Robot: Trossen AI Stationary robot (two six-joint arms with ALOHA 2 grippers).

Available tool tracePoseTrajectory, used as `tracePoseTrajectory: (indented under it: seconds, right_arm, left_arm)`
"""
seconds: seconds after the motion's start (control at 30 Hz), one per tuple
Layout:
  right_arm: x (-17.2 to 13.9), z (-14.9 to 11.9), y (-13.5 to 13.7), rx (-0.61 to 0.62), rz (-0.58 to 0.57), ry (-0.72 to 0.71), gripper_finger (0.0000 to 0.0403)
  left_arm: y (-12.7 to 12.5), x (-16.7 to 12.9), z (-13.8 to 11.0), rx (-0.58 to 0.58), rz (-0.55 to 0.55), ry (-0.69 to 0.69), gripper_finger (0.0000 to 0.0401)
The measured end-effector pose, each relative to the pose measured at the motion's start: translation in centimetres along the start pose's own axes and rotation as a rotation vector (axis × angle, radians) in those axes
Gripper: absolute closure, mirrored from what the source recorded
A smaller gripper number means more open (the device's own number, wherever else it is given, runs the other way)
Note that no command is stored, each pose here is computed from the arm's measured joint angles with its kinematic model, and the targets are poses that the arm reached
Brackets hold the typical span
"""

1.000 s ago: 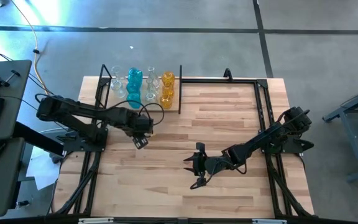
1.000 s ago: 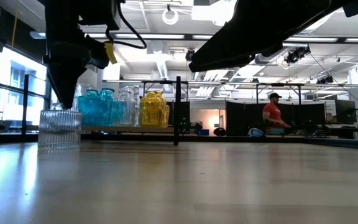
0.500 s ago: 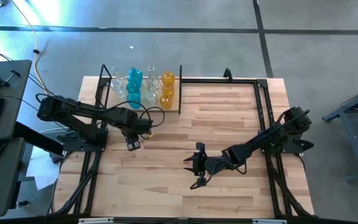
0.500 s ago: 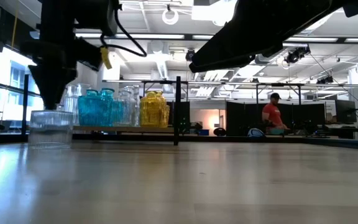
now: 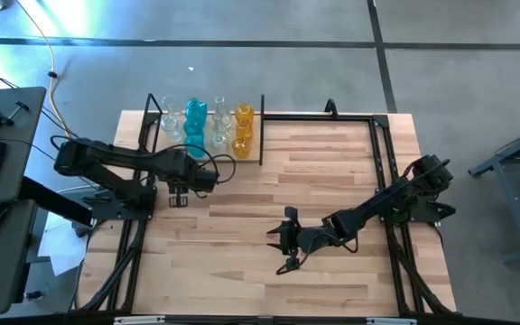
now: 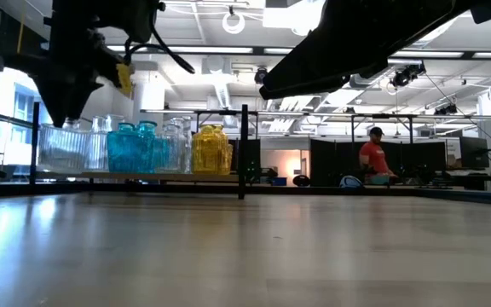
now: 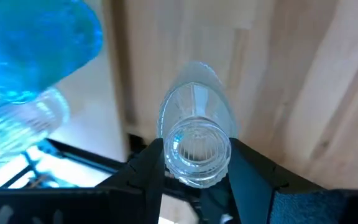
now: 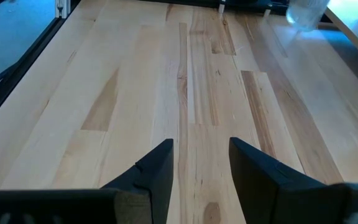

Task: Sort vases onto shelf
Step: Put the transparent vase on the shelf aligned with the other transparent vase

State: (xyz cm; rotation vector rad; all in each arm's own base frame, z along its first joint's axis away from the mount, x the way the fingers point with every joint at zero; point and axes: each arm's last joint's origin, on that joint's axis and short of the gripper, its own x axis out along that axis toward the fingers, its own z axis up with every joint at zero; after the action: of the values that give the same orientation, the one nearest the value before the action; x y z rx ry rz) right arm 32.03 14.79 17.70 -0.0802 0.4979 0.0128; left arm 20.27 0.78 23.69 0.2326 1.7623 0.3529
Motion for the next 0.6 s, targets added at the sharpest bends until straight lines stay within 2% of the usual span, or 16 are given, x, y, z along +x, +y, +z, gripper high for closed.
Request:
tracePoseTrajectory:
  seconds: [0.13,0.6]
  right_arm:
    - [0.0,0.0,0.0,0.000,0.000,0.000,0.0265]
    - [-0.1,-0.1,0.2,-0.005,0.005,0.004,0.0265]
  left_arm:
    - [1.3,-0.1,-0.5,0.015,0.043,0.005,0.0270]
    - [6.8,-0.5,-3.6,-0.078,0.047,-0.119,0.0270]
